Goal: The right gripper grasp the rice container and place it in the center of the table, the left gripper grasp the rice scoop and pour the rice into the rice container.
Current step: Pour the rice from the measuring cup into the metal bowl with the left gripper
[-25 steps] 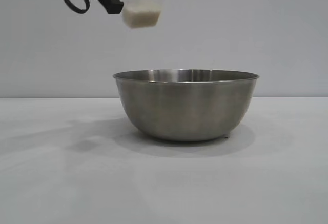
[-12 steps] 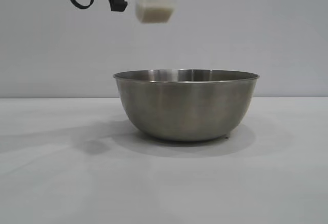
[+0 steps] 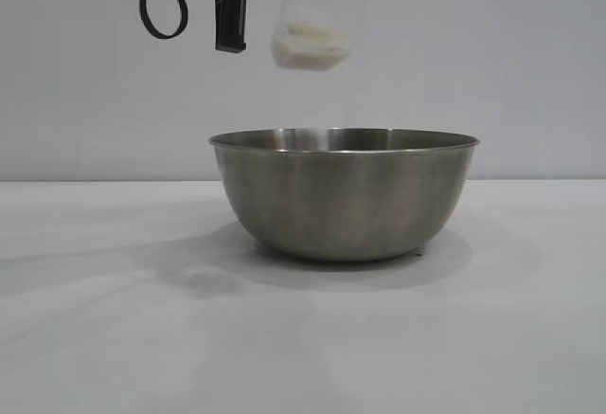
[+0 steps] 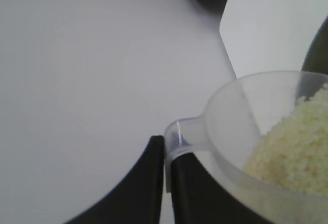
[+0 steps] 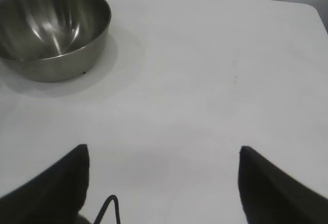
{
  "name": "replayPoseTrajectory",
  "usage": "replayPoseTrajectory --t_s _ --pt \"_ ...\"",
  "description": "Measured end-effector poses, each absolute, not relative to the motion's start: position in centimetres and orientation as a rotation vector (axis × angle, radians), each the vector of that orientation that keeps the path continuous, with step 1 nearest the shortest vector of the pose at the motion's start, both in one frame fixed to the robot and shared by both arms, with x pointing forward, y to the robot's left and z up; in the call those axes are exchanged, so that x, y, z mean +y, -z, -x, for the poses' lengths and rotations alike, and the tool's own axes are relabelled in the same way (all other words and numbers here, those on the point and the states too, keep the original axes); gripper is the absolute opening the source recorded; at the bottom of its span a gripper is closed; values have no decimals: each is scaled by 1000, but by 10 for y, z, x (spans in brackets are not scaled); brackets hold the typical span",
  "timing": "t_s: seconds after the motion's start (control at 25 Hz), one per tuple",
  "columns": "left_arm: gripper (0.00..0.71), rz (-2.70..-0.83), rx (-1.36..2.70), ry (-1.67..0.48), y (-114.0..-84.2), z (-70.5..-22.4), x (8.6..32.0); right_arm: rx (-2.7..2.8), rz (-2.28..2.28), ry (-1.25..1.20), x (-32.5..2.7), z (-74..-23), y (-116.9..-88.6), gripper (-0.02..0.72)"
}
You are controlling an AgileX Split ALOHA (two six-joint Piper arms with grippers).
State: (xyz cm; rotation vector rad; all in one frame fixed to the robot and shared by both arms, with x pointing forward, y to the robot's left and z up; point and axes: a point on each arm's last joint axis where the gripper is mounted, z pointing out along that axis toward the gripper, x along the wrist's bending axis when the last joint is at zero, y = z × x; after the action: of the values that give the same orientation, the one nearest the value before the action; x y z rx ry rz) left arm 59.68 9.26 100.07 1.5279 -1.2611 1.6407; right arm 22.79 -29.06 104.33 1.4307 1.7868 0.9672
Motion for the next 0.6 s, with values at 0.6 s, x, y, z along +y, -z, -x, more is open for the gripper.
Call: replayPoseTrajectory --t_s 0.6 --pt "0 -1350 -1637 -1842 -999 -592 83 1787 -1431 -967 -291 -228 -1043 566"
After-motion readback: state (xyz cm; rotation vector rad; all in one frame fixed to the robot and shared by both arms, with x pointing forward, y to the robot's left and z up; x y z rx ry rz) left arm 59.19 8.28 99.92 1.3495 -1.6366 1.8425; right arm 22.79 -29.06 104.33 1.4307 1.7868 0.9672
